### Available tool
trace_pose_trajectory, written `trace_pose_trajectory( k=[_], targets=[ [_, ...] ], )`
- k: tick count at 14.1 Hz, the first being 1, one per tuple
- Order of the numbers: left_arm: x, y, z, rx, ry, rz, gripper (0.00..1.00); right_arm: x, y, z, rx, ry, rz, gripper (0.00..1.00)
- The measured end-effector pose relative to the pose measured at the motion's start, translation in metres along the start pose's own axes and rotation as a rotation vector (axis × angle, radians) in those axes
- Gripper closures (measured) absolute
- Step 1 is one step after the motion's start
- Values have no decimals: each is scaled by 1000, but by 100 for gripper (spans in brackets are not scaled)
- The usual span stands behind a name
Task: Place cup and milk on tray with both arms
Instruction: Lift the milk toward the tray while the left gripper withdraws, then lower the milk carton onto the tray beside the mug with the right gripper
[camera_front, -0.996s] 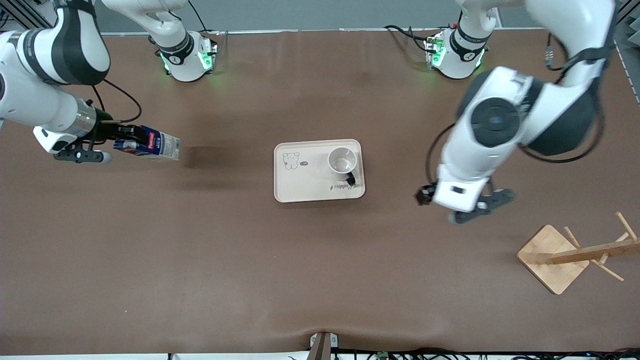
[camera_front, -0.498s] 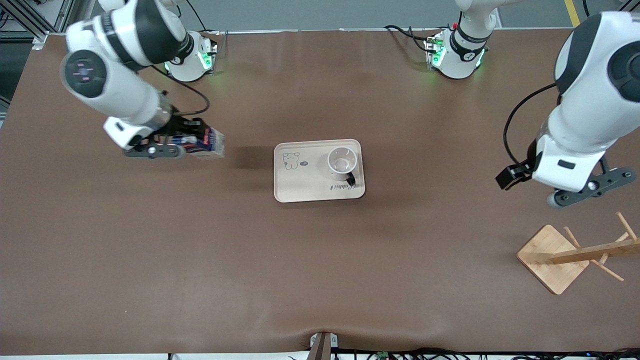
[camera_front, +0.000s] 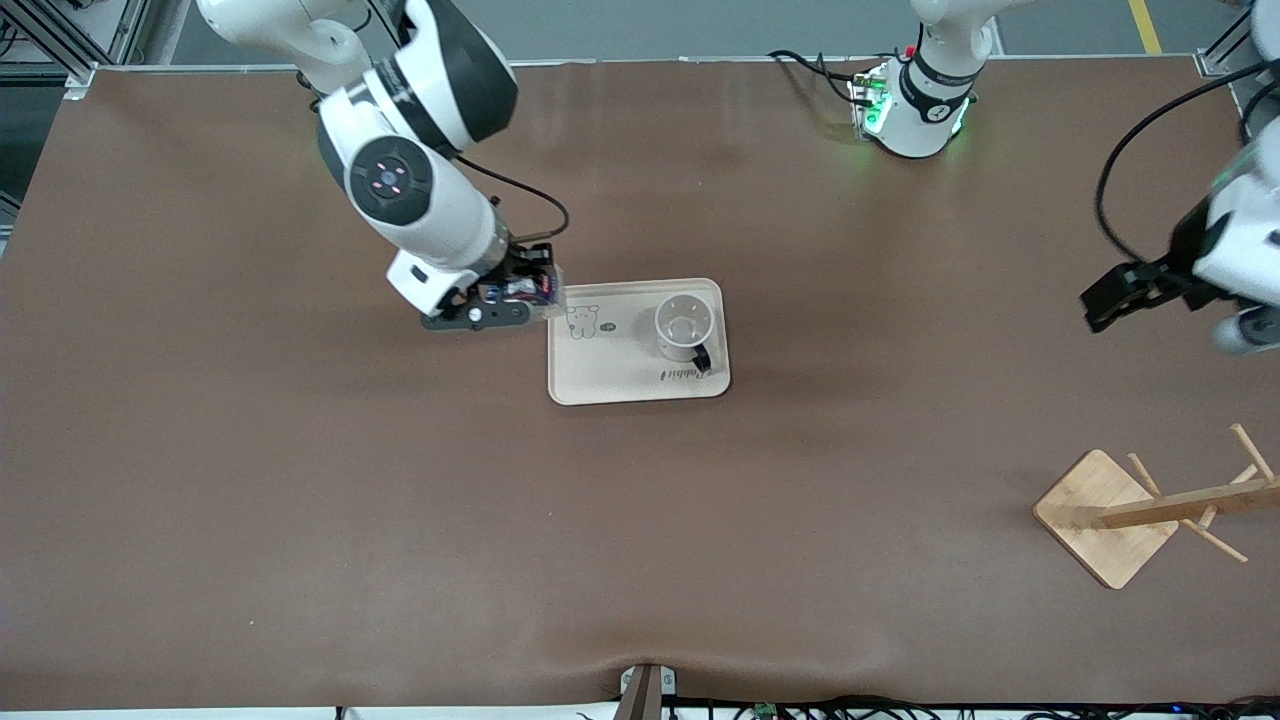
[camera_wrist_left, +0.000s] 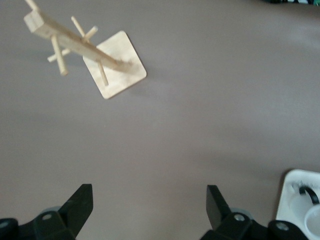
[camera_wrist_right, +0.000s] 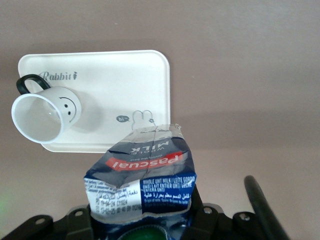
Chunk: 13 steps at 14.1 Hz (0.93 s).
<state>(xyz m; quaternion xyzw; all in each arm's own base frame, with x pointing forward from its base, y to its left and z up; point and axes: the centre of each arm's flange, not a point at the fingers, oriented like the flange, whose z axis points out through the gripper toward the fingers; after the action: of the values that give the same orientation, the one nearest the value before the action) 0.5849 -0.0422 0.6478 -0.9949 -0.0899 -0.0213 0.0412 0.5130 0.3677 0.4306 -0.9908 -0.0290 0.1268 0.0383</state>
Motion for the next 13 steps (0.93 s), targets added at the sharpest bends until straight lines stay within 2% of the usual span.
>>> trace_pose_trajectory(
  k=[2, 5, 13],
  targets=[
    [-8, -24, -11, -20, -12, 32, 0, 13, -17, 12, -5, 2, -27, 35],
    [-21, -46, -16, -44, -21, 47, 0, 34, -25, 20, 19, 60, -77, 35],
    [-43, -63, -11, -50, -46, 64, 0, 31, -44, 75, -30, 55, -131, 35]
  ],
)
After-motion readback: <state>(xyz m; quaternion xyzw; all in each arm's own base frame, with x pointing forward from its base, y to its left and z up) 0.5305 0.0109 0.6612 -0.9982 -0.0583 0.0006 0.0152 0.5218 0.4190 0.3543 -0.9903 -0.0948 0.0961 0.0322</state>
